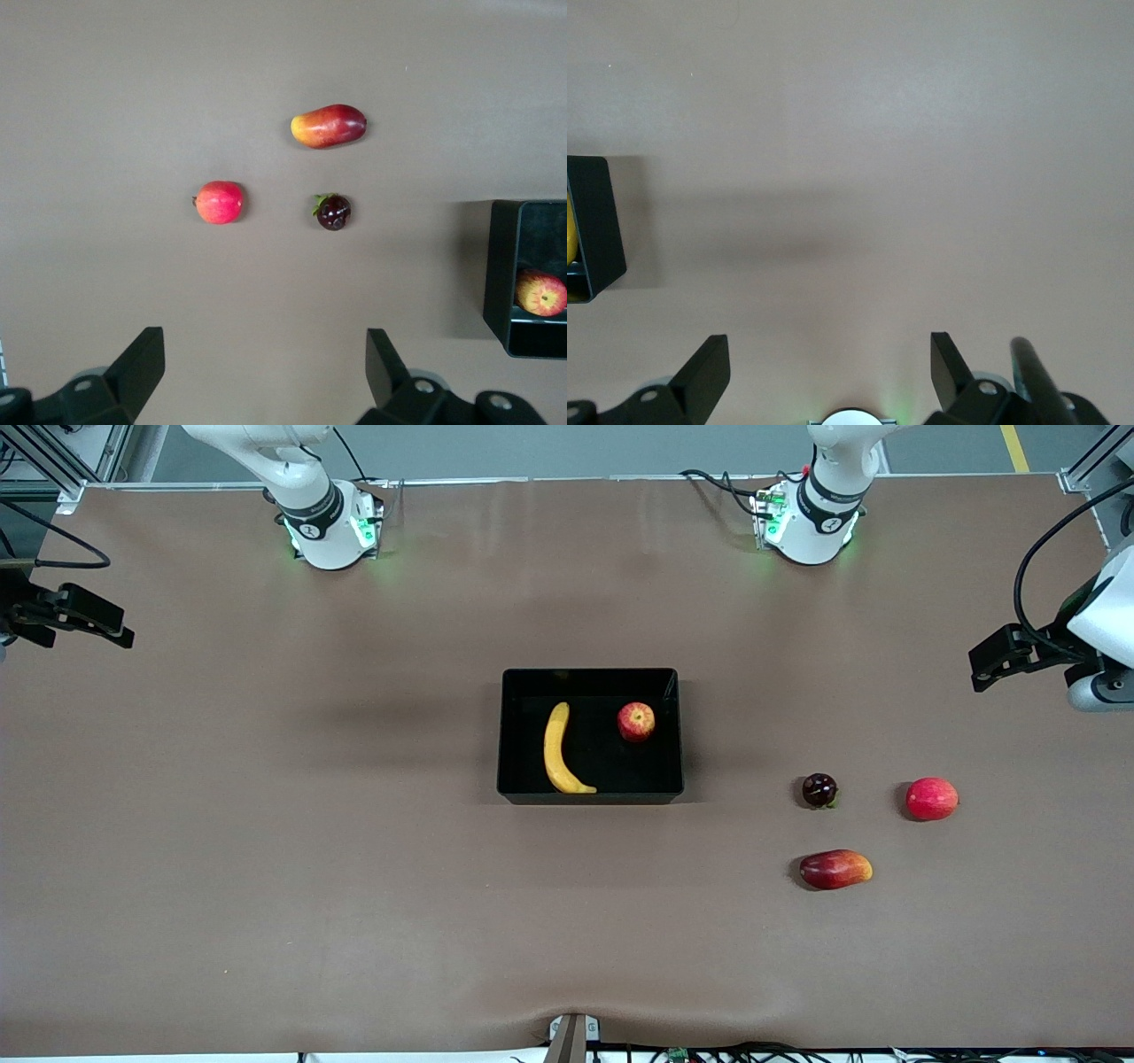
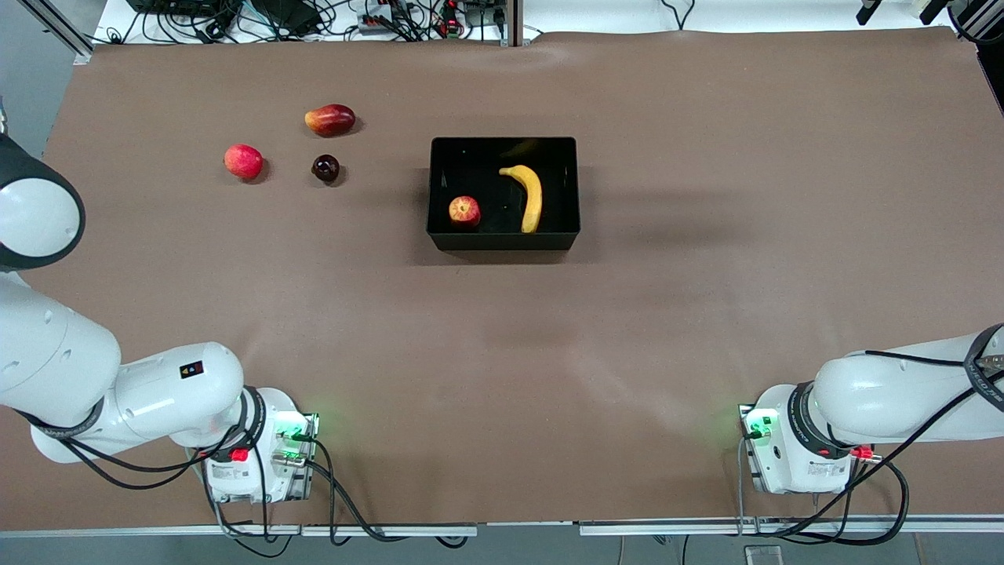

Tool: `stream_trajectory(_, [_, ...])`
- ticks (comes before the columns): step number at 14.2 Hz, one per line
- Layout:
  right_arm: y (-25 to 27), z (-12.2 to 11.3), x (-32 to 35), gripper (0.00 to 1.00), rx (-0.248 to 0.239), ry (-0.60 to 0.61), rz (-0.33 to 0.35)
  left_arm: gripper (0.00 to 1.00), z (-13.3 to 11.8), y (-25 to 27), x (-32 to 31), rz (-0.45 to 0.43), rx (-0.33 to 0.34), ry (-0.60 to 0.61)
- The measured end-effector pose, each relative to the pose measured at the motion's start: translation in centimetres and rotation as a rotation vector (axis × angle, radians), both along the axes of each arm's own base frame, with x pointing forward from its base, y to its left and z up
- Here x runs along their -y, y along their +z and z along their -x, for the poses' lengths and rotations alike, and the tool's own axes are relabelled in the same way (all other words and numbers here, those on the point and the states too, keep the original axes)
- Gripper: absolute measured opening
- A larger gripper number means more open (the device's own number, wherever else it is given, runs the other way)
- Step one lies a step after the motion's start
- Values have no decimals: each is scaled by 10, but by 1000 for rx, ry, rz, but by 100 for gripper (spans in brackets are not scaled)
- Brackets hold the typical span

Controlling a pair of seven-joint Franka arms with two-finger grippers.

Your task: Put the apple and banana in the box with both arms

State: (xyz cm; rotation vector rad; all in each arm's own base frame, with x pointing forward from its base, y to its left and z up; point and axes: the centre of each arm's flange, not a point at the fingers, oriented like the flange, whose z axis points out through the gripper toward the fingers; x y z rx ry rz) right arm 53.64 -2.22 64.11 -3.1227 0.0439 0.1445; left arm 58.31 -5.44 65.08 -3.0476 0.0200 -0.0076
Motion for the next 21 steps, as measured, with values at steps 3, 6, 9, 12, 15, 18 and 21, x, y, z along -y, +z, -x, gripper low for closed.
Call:
stream_trajectory(3, [-1,0,0,100,-5,0,0,100,16,2,-7,35,1,35])
stream_trajectory(6, [-2,1,1,100,-13,-2,-1,100,40,5,-6,25,17,37])
stream_trajectory(9, [-2,1,1,100,-14,-2,-1,100,57,5,-8,24,16,41])
stream_trajectory(12, [-2,1,1,100,-14,-3,-1,100,71,8,-4,45,16,37])
stream_trajectory(15, [-2,1,1,100,-14,-3,-1,100,85,18,2,47,33,24])
stream_trajectory(18, [-2,1,1,100,-14,-3,-1,100,87,20,4,48,40,16])
stream_trajectory(21, [-2,1,1,100,-14,-2,-1,100,84,16,4,48,37,9])
